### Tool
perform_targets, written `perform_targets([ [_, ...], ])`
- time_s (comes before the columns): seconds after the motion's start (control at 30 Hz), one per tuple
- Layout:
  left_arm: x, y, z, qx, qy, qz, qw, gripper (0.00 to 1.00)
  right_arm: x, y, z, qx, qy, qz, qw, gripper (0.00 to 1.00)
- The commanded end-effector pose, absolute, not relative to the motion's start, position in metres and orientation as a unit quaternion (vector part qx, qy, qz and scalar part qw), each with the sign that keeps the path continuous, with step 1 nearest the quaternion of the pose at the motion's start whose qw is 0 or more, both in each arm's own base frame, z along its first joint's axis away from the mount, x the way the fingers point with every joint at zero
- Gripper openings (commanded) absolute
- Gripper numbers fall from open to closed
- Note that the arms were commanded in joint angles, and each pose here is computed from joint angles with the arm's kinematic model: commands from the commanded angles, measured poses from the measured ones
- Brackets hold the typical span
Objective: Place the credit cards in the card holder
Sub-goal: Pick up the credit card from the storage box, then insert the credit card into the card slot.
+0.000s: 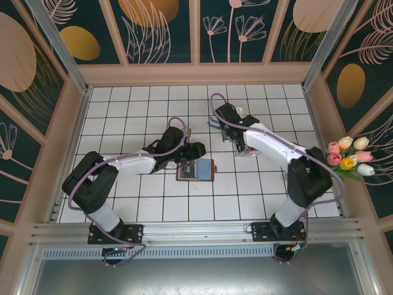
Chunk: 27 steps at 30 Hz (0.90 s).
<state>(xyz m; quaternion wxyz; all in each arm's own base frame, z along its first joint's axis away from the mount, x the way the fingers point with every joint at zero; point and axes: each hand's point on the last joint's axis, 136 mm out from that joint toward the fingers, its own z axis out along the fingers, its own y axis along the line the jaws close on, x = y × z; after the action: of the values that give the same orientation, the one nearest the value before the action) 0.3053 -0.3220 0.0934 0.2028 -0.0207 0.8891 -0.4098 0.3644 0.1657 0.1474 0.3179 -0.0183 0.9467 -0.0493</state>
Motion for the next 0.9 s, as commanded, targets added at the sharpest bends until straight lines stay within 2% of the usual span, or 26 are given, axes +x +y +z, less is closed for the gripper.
perform_targets([
  [0.0, 0.314, -0.318, 0.124, -0.020, 0.870, -0.435, 0.230, 0.61, 0.355, 0.194, 0.196, -0.001, 0.930, 0.108, 0.352, 0.00],
  [0.13, 0.319, -0.305, 0.155, -0.038, 0.825, -0.511, 0.240, 0.64, 0.336, 0.225, 0.229, -0.010, 0.891, 0.289, 0.351, 0.00],
  [0.3, 0.316, -0.300, 0.202, -0.020, 0.756, -0.607, 0.243, 0.65, 0.318, 0.248, 0.250, -0.028, 0.848, 0.416, 0.326, 0.00],
  [0.53, 0.306, -0.308, 0.235, 0.017, 0.712, -0.660, 0.238, 0.61, 0.303, 0.269, 0.269, -0.045, 0.802, 0.513, 0.303, 0.00],
  [0.77, 0.302, -0.307, 0.236, 0.018, 0.702, -0.672, 0.234, 0.44, 0.300, 0.275, 0.269, -0.042, 0.785, 0.548, 0.287, 0.00],
  [0.87, 0.301, -0.306, 0.235, 0.014, 0.702, -0.673, 0.233, 0.39, 0.300, 0.277, 0.265, -0.042, 0.783, 0.555, 0.279, 0.00],
])
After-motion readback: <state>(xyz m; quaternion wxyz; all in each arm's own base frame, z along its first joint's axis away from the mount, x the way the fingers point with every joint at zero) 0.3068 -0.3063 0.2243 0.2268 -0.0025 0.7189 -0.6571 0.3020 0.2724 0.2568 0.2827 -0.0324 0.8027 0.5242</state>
